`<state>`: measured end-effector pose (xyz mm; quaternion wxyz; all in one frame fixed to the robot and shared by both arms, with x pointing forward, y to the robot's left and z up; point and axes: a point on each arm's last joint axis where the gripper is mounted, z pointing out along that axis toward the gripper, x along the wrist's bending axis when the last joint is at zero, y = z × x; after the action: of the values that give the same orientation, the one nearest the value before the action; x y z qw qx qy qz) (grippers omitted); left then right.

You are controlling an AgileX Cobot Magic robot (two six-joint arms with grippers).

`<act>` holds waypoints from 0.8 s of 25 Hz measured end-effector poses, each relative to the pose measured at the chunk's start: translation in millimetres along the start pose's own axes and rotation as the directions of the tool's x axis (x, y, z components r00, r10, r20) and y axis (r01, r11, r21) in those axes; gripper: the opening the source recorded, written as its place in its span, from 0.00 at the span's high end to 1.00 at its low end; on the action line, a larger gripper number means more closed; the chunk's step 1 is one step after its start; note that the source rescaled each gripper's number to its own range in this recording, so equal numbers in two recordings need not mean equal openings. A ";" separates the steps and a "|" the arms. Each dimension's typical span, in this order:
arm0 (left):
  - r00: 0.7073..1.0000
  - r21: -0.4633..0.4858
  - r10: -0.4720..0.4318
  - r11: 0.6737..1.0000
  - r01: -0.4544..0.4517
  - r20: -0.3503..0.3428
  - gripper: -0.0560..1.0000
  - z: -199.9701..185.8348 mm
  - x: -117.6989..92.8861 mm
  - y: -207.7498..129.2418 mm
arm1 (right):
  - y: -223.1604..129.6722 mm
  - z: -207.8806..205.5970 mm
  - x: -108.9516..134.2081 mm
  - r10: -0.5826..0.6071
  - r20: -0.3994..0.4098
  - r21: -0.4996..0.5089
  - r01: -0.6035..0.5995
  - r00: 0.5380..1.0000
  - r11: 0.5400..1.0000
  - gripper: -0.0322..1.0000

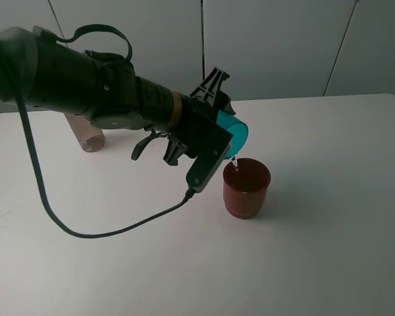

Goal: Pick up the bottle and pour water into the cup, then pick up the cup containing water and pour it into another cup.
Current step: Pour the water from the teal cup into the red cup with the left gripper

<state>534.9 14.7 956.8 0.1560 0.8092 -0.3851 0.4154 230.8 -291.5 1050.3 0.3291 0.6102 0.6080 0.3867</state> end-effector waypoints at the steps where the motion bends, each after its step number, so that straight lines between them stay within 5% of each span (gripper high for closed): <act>1: 1.000 -0.003 0.014 1.000 -0.014 -0.004 0.89 0.0 0.3 0.3 | 0.0 0.0 0.0 0.000 0.000 0.000 0.000 1.000 1.000 0.93; 20: 0.982 -0.048 0.151 0.986 -0.157 -0.114 0.89 -4.3 22.6 12.5 | 0.0 0.0 0.0 -0.007 0.000 0.000 0.007 1.000 1.000 0.97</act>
<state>531.2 -2.2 976.4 0.1672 0.7481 -0.4490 0.4590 230.8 -291.5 1050.3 0.3305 0.6081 0.6101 0.3856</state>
